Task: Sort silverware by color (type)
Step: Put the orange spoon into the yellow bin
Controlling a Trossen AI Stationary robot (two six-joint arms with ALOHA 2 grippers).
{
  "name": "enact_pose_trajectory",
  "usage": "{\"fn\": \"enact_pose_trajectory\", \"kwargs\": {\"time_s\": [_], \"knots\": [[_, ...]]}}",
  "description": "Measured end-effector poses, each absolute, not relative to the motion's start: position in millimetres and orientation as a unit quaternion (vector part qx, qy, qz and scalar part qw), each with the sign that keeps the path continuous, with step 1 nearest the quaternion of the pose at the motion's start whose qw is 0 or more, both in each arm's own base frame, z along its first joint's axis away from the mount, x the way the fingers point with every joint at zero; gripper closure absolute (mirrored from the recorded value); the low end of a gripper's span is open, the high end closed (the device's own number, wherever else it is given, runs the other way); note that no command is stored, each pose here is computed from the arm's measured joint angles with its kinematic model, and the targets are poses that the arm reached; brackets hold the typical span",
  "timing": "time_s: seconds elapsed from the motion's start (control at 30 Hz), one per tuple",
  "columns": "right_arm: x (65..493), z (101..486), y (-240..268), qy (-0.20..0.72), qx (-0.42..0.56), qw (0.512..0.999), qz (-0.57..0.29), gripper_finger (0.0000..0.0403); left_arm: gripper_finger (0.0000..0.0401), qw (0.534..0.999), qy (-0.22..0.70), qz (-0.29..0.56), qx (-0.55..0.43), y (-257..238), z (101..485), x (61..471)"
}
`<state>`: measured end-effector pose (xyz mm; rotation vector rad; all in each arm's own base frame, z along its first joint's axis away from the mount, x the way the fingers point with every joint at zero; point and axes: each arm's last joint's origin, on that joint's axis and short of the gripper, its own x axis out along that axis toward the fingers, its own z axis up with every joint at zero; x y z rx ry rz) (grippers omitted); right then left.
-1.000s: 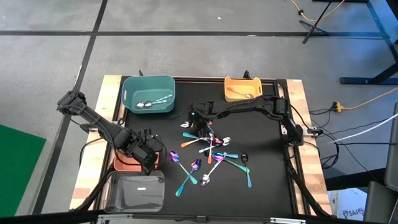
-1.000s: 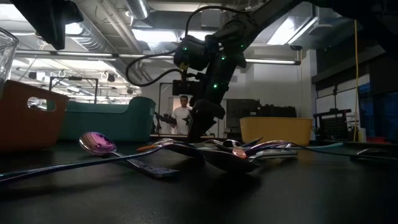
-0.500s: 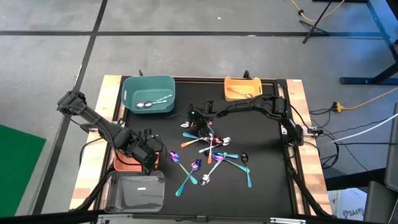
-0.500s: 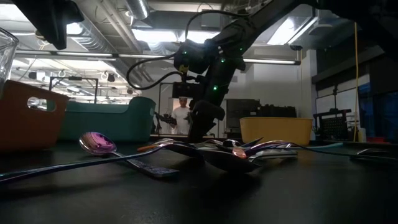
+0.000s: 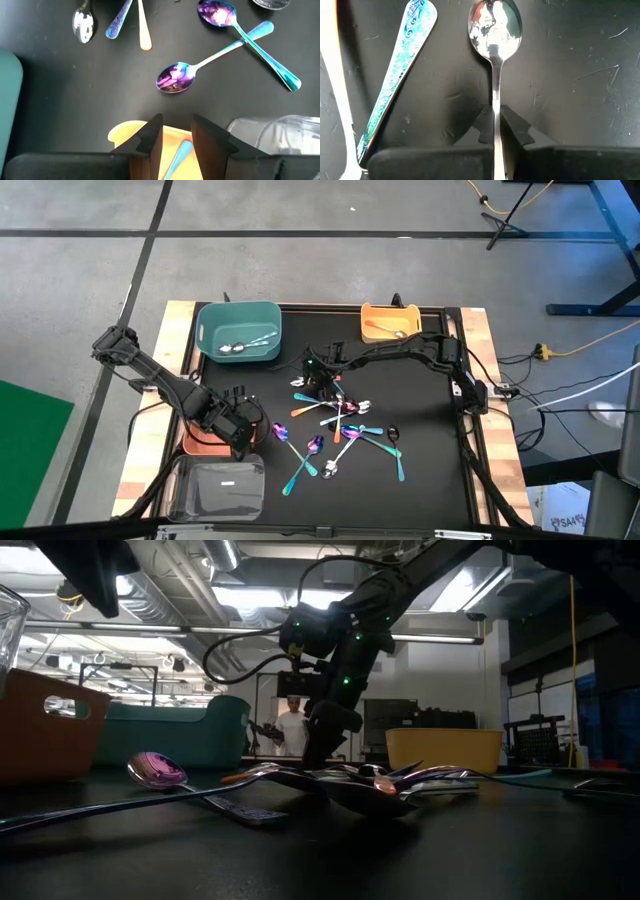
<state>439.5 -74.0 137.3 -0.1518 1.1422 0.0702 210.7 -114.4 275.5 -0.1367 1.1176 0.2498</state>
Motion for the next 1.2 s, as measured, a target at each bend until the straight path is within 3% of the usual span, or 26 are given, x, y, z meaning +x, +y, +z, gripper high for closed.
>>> {"fn": "enact_pose_trajectory", "kwargs": {"time_s": [0.73,1.2], "knots": [[437.2,144.0,-73.6,0.536,-0.066,0.841,0.038,0.0401,0.0306,0.866,0.470,0.168,-0.040,-110.9,278.7,216.4],[416.0,211.6,-71.3,0.508,-0.082,0.857,0.016,0.0402,0.0306,0.872,0.456,0.173,-0.041,-111.4,279.8,218.3]]}}
